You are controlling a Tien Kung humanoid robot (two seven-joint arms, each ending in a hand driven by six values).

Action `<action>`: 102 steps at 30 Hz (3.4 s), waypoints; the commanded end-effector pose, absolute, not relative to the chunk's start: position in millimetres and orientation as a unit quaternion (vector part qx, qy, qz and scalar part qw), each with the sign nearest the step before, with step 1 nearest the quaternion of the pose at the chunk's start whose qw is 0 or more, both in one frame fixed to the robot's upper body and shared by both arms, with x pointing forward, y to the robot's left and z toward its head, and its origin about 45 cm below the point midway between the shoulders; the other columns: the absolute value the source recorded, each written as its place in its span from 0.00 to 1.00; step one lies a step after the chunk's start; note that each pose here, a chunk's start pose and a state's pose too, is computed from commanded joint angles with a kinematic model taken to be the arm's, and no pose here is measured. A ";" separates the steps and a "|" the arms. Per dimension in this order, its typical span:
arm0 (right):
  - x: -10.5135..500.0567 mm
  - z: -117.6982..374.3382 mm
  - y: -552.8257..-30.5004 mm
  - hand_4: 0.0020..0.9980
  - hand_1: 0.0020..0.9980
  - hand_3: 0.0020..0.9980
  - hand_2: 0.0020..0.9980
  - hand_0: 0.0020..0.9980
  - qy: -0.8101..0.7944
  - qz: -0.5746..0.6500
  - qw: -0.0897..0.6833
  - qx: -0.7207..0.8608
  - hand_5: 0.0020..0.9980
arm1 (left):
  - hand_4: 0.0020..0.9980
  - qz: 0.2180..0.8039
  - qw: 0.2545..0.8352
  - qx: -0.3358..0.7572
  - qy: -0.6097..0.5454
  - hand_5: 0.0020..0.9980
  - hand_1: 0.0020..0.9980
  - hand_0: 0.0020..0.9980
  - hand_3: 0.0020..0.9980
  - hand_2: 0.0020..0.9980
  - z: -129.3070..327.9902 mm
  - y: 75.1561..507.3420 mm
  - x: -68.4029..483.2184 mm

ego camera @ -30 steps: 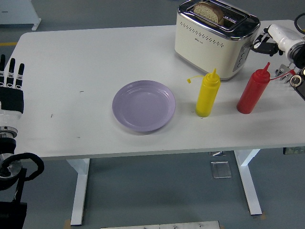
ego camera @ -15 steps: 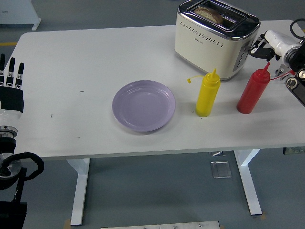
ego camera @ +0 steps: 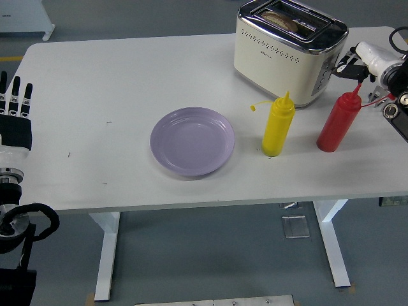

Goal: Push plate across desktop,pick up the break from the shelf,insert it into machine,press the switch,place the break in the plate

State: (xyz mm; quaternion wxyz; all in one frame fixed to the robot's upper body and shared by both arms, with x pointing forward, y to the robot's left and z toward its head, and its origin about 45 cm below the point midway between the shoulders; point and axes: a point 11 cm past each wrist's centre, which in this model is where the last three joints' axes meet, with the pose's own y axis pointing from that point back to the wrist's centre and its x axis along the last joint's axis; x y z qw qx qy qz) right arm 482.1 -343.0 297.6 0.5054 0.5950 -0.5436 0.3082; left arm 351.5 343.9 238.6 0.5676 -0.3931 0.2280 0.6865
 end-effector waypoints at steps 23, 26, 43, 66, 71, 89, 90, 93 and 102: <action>459.5 376.5 -387.7 0.50 0.79 0.94 0.92 0.81 -0.733 0.276 0.220 0.581 0.55 | 0.59 0.693 0.563 -0.391 0.224 1.00 0.87 0.87 0.80 0.87 236.3 350.1 347.7; 454.1 382.2 -394.0 0.50 0.79 0.94 0.92 0.81 -0.754 0.258 0.143 0.586 0.55 | 0.59 0.694 0.561 -0.389 0.226 1.00 0.87 0.87 0.80 0.87 233.7 350.5 347.8; 422.4 349.5 -437.8 0.50 0.82 0.86 0.85 0.85 -0.765 0.039 -0.167 0.620 0.58 | 0.59 0.696 0.561 -0.386 0.229 1.00 0.87 0.87 0.80 0.87 230.1 350.5 346.9; 386.2 283.9 -464.9 0.47 0.78 0.78 0.79 0.83 -0.720 -0.196 -0.386 0.542 0.61 | 0.59 0.696 0.562 -0.382 0.231 1.00 0.87 0.86 0.80 0.86 227.6 348.8 346.4; 382.8 279.4 -466.8 0.47 0.78 0.78 0.79 0.83 -0.722 -0.200 -0.387 0.538 0.61 | 0.59 0.697 0.562 -0.381 0.231 1.00 0.87 0.86 0.80 0.86 227.3 349.0 345.9; 375.2 270.8 -471.2 0.45 0.77 0.77 0.78 0.82 -0.730 -0.206 -0.380 0.530 0.62 | 0.59 0.696 0.564 -0.379 0.233 1.00 0.86 0.86 0.80 0.86 225.9 348.1 345.6; 374.5 270.6 -471.8 0.45 0.77 0.77 0.78 0.82 -0.730 -0.206 -0.380 0.529 0.62 | 0.59 0.696 0.564 -0.379 0.233 1.00 0.86 0.86 0.80 0.86 226.0 348.1 345.6; 372.9 270.2 -472.9 0.45 0.77 0.77 0.78 0.82 -0.731 -0.206 -0.380 0.528 0.62 | 0.59 0.696 0.564 -0.379 0.232 1.00 0.86 0.86 0.80 0.86 226.1 348.1 345.6; 368.0 268.4 -473.9 0.45 0.77 0.77 0.77 0.81 -0.732 -0.207 -0.382 0.524 0.61 | 0.59 0.696 0.564 -0.378 0.233 1.00 0.86 0.86 0.80 0.86 225.9 348.0 345.6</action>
